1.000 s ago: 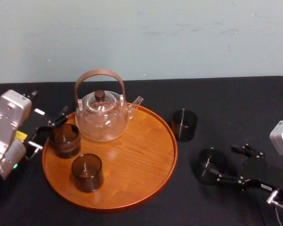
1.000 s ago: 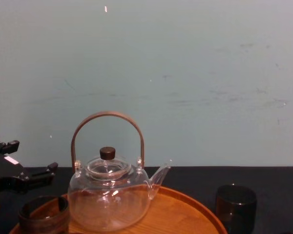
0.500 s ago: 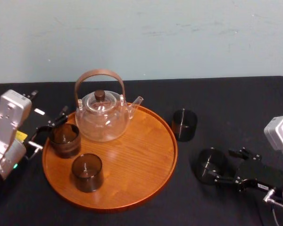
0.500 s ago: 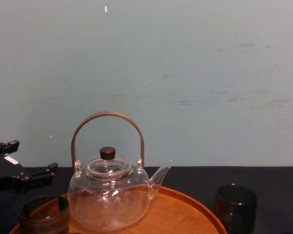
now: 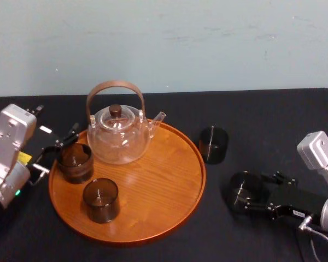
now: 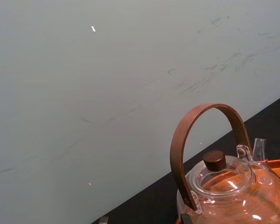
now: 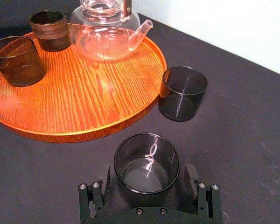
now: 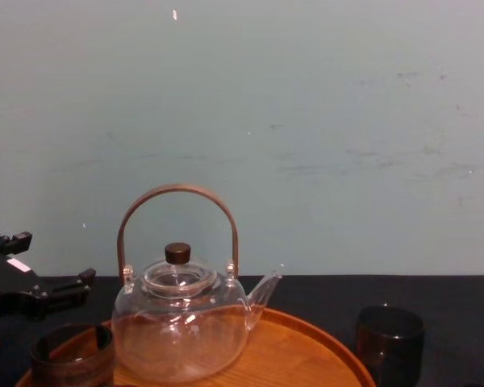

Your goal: Pick up the glass from the table and place it on the tray.

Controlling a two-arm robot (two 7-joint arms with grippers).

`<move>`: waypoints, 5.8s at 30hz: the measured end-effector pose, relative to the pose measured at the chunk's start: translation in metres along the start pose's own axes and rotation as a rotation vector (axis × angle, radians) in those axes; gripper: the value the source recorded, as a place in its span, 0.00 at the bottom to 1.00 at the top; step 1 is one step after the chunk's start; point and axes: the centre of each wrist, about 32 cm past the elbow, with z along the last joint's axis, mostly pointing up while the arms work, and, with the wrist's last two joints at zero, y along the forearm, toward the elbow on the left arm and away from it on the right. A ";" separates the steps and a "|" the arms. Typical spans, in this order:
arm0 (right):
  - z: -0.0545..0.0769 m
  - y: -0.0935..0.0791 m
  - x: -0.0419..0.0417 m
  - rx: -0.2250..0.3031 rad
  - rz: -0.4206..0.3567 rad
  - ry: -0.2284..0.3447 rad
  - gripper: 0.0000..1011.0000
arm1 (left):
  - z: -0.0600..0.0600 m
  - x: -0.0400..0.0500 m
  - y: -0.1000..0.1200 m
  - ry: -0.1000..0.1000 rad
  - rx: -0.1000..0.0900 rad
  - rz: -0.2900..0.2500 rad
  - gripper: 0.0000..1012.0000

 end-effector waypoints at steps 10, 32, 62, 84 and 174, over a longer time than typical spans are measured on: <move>0.002 0.010 0.0034 -0.002 0.007 -0.005 1.00 | 0.000 0.0000 0.000 0.000 0.000 0.000 0.99; 0.004 0.023 0.0057 -0.013 0.019 -0.011 1.00 | 0.000 0.0000 0.000 0.000 0.000 0.000 0.99; 0.003 0.023 0.0036 -0.021 0.021 -0.018 0.89 | 0.000 0.0000 0.000 0.000 0.000 0.000 0.99; 0.008 0.020 0.0082 -0.011 0.048 -0.024 0.89 | 0.000 0.0000 0.000 0.000 0.000 0.000 0.99; 0.050 0.127 -0.0187 0.087 0.421 -0.103 0.89 | 0.000 0.0000 0.000 0.000 0.000 0.000 0.99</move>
